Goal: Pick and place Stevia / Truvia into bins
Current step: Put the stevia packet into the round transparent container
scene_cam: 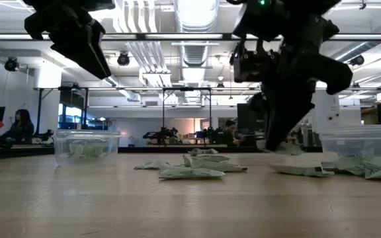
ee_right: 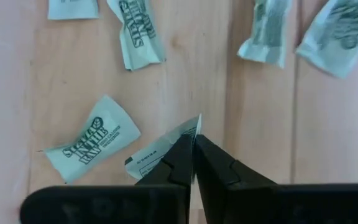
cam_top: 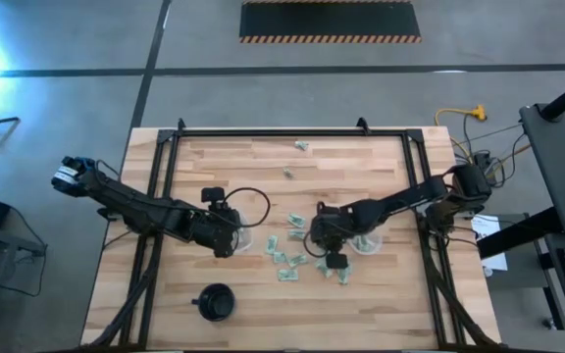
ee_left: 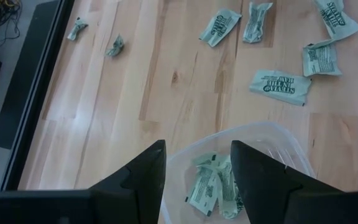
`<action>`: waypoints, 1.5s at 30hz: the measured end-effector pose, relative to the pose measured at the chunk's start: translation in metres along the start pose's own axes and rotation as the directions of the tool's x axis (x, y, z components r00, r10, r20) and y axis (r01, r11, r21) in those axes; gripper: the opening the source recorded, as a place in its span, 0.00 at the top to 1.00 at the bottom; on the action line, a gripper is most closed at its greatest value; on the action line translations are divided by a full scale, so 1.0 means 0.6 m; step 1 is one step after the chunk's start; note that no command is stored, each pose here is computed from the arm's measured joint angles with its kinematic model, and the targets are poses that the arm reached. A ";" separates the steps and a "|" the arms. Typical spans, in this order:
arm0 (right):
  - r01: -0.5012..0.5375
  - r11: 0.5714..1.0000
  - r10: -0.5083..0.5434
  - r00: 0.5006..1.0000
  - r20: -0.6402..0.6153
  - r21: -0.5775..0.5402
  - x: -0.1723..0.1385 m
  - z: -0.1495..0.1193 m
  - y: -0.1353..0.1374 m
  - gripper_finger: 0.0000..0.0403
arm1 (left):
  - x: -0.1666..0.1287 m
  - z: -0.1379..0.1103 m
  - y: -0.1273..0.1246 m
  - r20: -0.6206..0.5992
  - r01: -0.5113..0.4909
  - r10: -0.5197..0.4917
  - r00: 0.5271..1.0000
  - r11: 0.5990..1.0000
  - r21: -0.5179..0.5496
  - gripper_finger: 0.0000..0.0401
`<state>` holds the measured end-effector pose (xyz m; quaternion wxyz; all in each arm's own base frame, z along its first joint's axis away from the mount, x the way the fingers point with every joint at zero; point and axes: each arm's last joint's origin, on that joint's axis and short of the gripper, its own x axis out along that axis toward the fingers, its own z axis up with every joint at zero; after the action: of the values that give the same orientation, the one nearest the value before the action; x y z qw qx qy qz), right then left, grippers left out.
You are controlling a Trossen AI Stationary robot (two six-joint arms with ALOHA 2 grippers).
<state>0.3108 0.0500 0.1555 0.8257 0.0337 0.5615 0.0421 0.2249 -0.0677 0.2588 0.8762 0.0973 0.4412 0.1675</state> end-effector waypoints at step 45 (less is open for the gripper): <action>0.194 0.917 -0.206 0.979 -0.003 0.349 -0.135 -0.178 -0.028 0.98 | -0.002 0.021 -0.005 0.113 0.026 -0.029 0.993 0.999 0.023 0.59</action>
<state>0.1821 0.0256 0.1895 0.8161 0.1221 0.5466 -0.1427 0.2352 -0.0713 0.2660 0.9010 0.1098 0.3939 0.1450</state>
